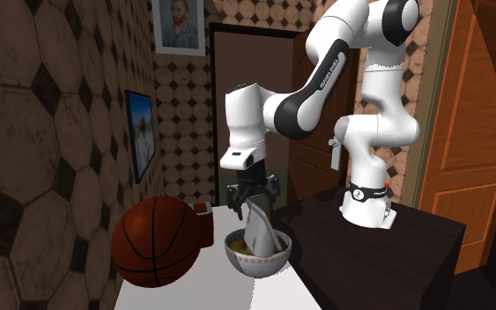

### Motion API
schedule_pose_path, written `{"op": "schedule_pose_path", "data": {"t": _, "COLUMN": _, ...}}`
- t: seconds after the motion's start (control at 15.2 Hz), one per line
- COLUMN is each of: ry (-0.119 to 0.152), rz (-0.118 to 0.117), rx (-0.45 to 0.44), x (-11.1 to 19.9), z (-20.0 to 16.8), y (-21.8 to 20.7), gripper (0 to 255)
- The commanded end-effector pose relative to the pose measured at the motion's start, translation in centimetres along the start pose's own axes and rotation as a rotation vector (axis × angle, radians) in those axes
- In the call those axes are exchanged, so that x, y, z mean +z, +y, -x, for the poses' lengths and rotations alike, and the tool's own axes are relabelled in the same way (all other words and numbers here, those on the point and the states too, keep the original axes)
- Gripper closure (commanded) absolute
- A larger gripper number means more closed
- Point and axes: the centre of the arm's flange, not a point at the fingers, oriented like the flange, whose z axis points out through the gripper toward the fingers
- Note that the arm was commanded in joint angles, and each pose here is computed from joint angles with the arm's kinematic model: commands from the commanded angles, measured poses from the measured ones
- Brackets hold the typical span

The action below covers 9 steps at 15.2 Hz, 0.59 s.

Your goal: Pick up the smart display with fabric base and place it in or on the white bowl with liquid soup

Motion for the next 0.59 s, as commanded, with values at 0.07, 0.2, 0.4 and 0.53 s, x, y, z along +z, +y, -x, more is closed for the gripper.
{"op": "schedule_pose_path", "data": {"t": 0.07, "ry": 0.0, "rz": -0.001, "rx": 0.0, "x": 0.0, "z": 0.2, "y": 0.0, "gripper": 0}}
{"op": "schedule_pose_path", "data": {"t": 0.2, "ry": 0.0, "rz": -0.001, "rx": 0.0, "x": -2.6, "z": 0.2, "y": 0.0, "gripper": 0}}
{"op": "schedule_pose_path", "data": {"t": 0.4, "ry": 0.0, "rz": -0.001, "rx": 0.0, "x": -5.0, "z": 0.2, "y": 0.0, "gripper": 0}}
{"op": "schedule_pose_path", "data": {"t": 0.53, "ry": 0.0, "rz": -0.001, "rx": 0.0, "x": -5.0, "z": 0.2, "y": 0.0, "gripper": 0}}
